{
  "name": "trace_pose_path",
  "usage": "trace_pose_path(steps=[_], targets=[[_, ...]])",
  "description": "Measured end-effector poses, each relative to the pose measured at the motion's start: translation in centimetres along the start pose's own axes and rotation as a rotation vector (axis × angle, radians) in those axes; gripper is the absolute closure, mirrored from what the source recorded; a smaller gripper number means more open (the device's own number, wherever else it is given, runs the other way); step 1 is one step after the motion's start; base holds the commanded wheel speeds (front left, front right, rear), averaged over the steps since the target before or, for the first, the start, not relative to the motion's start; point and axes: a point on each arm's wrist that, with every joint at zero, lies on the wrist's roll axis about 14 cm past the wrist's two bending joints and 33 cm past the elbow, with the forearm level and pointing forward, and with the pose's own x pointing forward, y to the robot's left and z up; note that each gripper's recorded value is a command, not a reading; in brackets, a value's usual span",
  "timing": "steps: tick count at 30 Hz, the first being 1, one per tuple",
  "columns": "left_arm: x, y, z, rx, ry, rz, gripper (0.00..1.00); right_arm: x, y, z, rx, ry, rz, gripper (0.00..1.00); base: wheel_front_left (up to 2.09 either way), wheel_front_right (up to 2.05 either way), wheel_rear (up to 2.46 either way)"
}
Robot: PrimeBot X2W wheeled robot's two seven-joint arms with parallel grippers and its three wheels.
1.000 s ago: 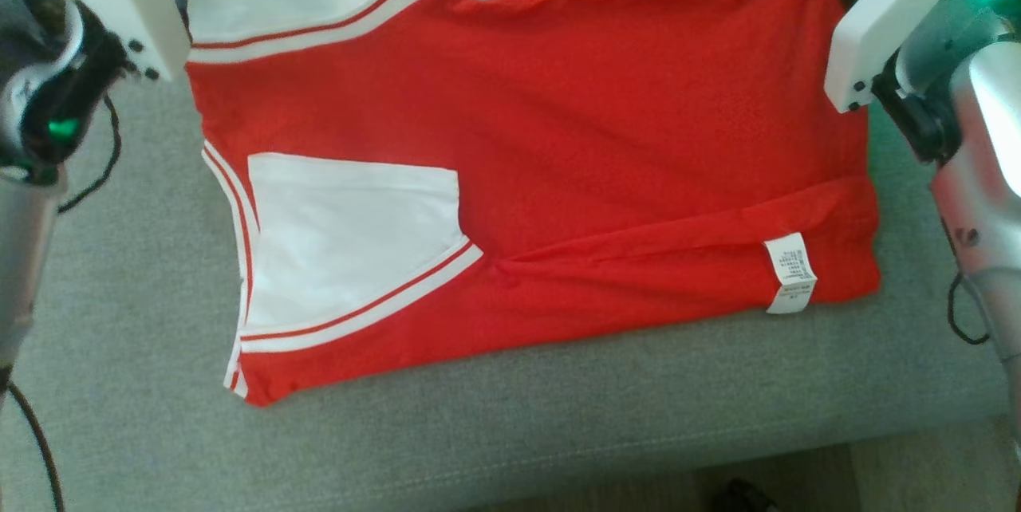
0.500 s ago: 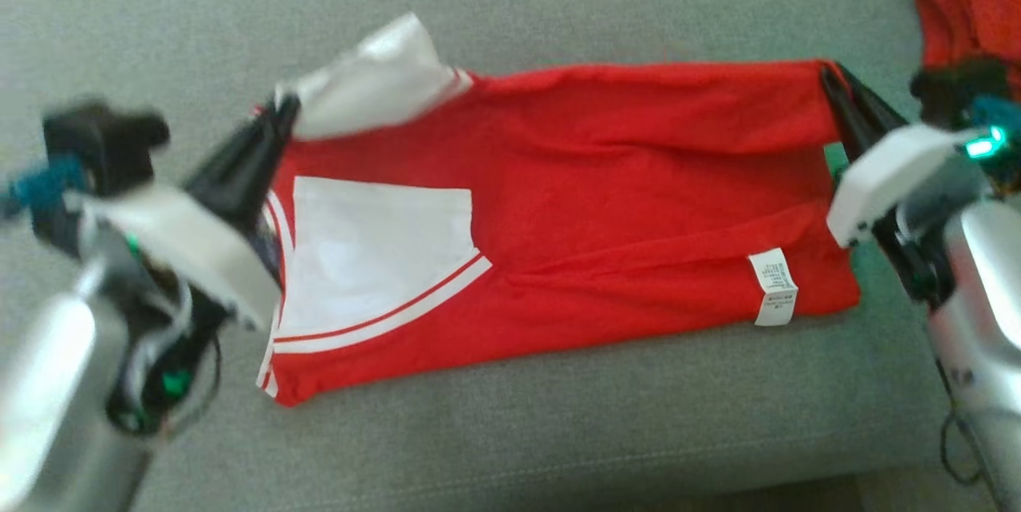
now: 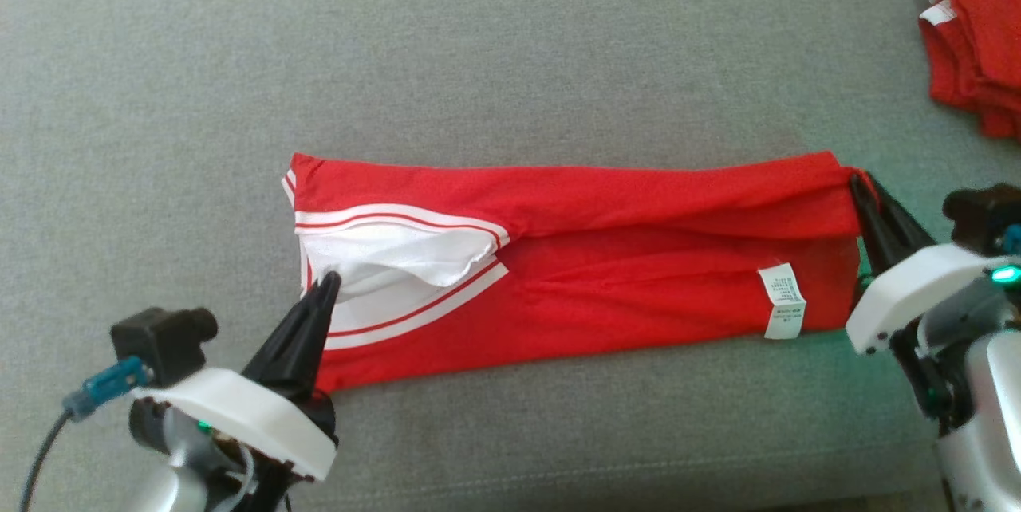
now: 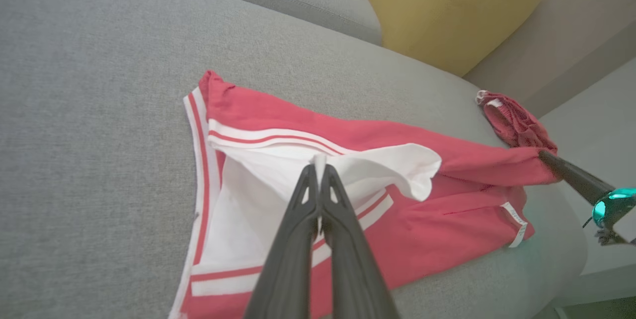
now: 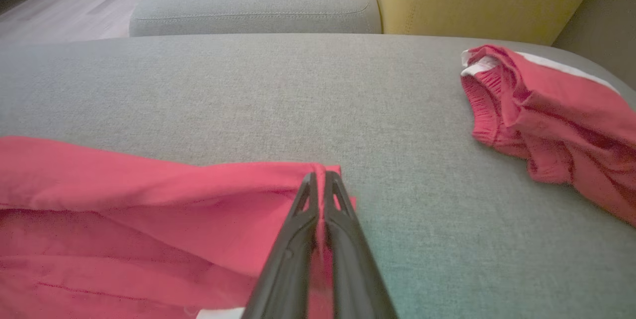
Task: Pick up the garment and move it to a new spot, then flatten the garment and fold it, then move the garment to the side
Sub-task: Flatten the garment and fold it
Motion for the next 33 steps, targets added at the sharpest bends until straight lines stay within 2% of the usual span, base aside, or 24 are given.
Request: trace_pose_path(steps=[2, 4, 5, 20, 25, 33], targets=[[0.1, 0.1, -0.4, -0.028, -0.012, 0.013, 1.00, -0.3, 0.3, -0.4, 0.005, 0.005, 0.001, 1.00, 0.00, 0.00, 0.00], [0.1, 0.5, -1.0, -0.036, -0.022, 0.033, 0.46, -0.8, 0.2, -0.6, 0.017, 0.001, -0.012, 0.04, 0.00, 0.00, 0.00], [0.1, 0.6, -1.2, -0.038, -0.028, 0.038, 0.00, -1.0, 0.3, -0.5, 0.025, -0.005, -0.015, 0.00, 0.00, 0.00, 0.00], [-0.7, 0.9, 0.4, 0.006, -0.200, 0.106, 0.00, -4.3, -0.8, -0.7, 0.163, -0.075, -0.108, 0.00, 0.00, 0.00, 0.00], [-0.6, 0.7, 0.6, 0.025, -0.211, 0.110, 0.00, -4.1, -0.7, -2.1, 0.173, 0.008, -0.105, 0.00, 0.00, 0.00, 0.00], [-0.4, 0.9, 1.2, 0.036, -0.229, 0.121, 0.00, -1.4, -0.4, -3.4, 0.154, 0.138, -0.071, 0.00, 0.00, 0.00, 0.00]])
